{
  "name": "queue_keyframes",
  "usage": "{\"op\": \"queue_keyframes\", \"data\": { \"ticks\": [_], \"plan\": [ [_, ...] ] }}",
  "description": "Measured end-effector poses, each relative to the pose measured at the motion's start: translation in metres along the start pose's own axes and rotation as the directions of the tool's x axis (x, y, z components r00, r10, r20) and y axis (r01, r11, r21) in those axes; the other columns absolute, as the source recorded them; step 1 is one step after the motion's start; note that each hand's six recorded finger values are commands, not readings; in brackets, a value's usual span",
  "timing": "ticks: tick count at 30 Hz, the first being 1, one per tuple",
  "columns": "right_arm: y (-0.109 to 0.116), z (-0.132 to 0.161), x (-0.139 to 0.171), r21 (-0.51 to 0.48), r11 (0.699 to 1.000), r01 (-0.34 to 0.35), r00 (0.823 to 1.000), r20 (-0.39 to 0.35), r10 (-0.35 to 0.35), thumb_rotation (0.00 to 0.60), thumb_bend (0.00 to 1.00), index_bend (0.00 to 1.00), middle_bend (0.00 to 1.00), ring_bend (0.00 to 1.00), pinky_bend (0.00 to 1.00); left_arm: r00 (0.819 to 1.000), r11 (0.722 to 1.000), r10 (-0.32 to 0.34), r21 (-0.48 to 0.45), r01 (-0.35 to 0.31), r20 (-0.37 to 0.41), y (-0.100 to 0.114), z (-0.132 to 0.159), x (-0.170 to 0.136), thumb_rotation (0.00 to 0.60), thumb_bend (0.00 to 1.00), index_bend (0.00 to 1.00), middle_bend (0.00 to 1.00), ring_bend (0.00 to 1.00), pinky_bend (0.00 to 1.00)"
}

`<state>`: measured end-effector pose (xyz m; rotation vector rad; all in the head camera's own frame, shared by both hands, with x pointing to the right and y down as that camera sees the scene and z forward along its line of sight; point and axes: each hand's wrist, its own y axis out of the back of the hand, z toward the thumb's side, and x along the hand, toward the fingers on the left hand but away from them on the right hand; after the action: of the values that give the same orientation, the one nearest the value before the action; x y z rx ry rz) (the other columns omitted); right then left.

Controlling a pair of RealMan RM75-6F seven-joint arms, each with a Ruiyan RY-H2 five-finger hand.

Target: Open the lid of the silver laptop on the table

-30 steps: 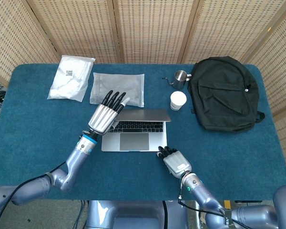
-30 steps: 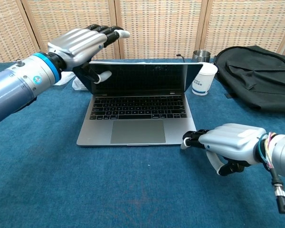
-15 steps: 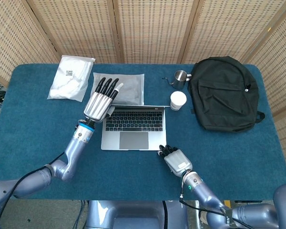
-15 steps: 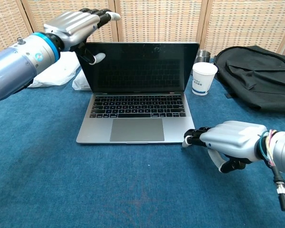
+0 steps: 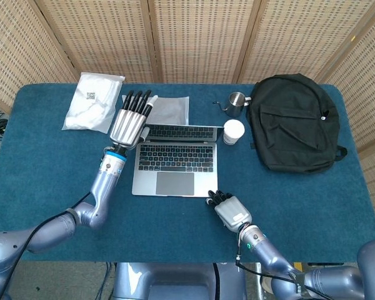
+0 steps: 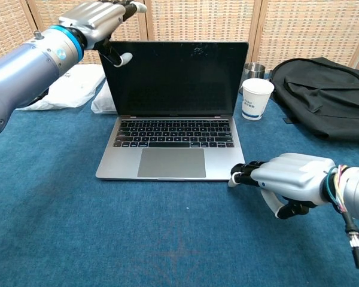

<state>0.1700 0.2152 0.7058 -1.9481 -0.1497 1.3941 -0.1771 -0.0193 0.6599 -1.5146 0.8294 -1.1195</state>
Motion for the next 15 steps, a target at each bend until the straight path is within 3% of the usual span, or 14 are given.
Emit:
{"op": "queue_keyframes", "data": {
  "ticks": [15],
  "plan": [
    [0.003, -0.005, 0.001, 0.007, 1.000, -0.005, 1.000, 0.021, 0.005, 0.600, 1.00, 0.10, 0.12, 0.00, 0.20, 0.996, 1.000, -0.004, 0.019, 0.006, -0.092, 0.002, -0.020, 0.014, 0.600, 0.42, 0.00, 0.00, 0.00, 0.00]
  ]
}}
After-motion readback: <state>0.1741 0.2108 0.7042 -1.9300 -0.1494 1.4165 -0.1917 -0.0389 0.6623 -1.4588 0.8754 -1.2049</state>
